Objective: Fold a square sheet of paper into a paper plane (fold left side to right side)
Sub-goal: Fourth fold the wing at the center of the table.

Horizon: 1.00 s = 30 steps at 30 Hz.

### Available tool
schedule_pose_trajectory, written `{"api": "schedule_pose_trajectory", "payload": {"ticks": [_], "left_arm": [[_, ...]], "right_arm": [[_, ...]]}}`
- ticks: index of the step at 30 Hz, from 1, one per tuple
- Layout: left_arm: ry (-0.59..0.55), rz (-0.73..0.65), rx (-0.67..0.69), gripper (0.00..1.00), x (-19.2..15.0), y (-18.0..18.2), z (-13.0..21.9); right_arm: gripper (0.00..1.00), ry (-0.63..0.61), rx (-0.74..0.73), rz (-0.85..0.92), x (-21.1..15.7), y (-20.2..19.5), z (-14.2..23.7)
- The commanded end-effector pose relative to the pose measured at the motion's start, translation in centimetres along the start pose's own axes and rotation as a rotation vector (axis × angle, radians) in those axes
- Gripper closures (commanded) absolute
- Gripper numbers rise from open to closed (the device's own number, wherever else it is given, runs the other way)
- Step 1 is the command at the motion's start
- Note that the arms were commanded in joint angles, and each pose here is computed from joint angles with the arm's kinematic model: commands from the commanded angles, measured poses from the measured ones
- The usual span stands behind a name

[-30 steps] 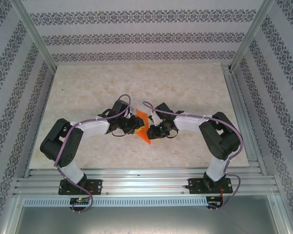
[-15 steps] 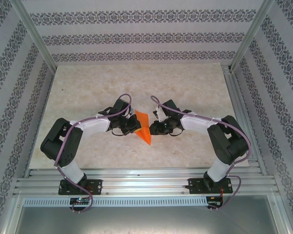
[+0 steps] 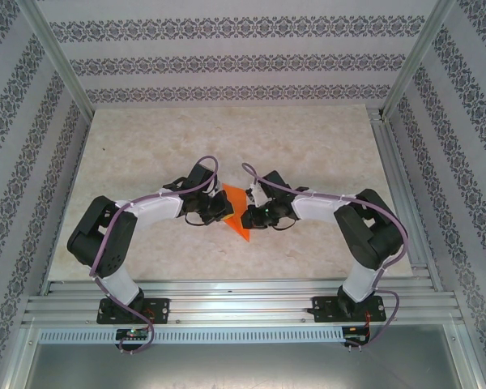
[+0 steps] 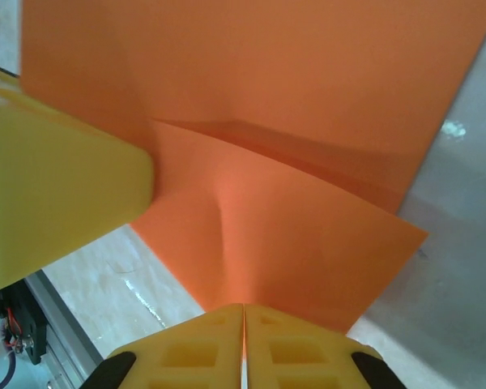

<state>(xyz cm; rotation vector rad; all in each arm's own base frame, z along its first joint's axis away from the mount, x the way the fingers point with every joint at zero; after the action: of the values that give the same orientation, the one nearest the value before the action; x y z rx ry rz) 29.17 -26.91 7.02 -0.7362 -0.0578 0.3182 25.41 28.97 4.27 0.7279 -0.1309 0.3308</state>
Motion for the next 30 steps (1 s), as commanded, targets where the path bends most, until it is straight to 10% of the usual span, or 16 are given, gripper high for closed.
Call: {"api": "schedule_pose_trajectory", "payload": {"ticks": [1,30], "left_arm": [[-0.003,-0.021,-0.007,1.00,0.0,-1.1,0.2],[-0.021,0.050,0.117,1.00,0.6,0.3,-0.7]], "right_arm": [[0.92,0.002,0.026,-0.004,0.1,0.0,-1.1],[0.90,-0.059,0.012,0.000,2.9,-0.6,-0.1]]}}
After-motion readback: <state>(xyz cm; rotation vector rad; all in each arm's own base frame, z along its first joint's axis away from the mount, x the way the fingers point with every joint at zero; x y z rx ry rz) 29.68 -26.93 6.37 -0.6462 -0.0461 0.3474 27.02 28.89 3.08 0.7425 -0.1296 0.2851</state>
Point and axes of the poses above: each hand's point on the last joint's axis, 136 mm out from that joint toward the fingers, its own z axis back along the fingers, its own y axis along the line the jaws close on, x = y × z, the point moved 1 cm from there along z, back along the fingers, and after that the axes turned 2 degrees about z, right-handed, at the moved point
